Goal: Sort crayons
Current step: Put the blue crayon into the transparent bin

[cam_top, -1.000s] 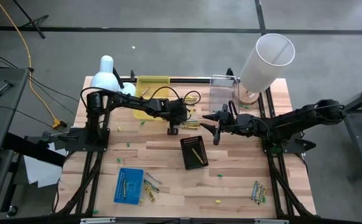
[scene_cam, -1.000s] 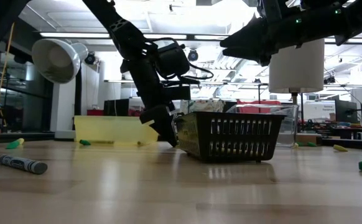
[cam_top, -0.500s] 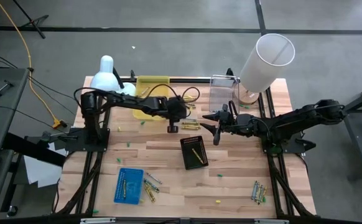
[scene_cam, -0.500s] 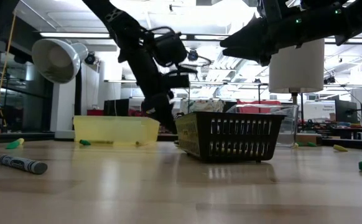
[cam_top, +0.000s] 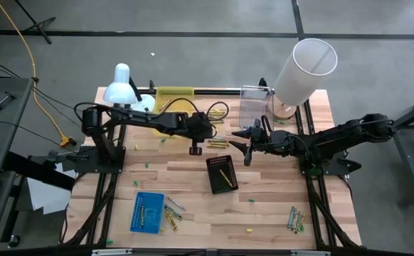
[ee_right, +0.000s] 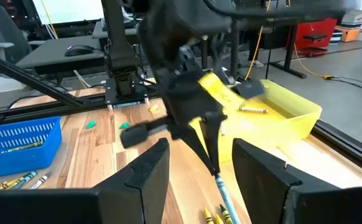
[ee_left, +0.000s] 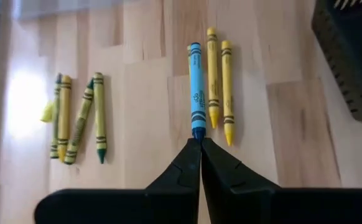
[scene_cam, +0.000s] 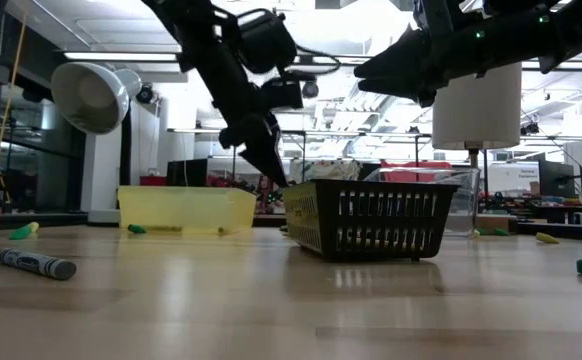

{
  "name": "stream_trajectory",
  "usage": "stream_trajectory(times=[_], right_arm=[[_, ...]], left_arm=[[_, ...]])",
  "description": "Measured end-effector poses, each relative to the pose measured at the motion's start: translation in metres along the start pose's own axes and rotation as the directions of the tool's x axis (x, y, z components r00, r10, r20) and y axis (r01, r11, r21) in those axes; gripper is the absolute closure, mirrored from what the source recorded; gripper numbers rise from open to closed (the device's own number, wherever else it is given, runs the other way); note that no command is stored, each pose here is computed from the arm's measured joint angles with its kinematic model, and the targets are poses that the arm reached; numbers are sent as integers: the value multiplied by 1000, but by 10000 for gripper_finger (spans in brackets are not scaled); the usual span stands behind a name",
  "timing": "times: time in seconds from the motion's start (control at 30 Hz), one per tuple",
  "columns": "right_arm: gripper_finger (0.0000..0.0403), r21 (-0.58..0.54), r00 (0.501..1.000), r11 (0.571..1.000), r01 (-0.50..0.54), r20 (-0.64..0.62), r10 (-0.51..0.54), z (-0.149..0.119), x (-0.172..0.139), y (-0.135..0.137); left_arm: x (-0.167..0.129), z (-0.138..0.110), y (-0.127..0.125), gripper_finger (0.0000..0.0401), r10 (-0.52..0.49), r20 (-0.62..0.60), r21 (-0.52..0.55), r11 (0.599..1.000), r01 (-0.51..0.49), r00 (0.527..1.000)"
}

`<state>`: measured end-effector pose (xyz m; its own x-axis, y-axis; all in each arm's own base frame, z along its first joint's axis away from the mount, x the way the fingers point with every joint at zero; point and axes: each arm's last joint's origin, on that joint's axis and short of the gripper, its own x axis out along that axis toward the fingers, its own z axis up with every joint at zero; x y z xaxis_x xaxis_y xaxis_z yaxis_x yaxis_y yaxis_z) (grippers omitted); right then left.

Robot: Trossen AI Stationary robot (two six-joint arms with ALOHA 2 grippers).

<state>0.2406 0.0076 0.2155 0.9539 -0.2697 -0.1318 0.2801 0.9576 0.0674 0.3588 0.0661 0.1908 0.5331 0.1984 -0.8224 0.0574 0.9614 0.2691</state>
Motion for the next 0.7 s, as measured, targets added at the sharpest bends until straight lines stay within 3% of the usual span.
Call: stream_trajectory(times=[0.37, 0.7], right_arm=[[233, 14, 1000, 1000, -1, -18, 1, -2, 0, 0], [233, 21, 1000, 1000, -7, -16, 8, -2, 0, 0]], left_arm=[[-49, 1, -17, 401, 53, -14, 8, 999, -53, 999], [-110, -39, -46, 401, 154, 119, -127, 982, -139, 981]])
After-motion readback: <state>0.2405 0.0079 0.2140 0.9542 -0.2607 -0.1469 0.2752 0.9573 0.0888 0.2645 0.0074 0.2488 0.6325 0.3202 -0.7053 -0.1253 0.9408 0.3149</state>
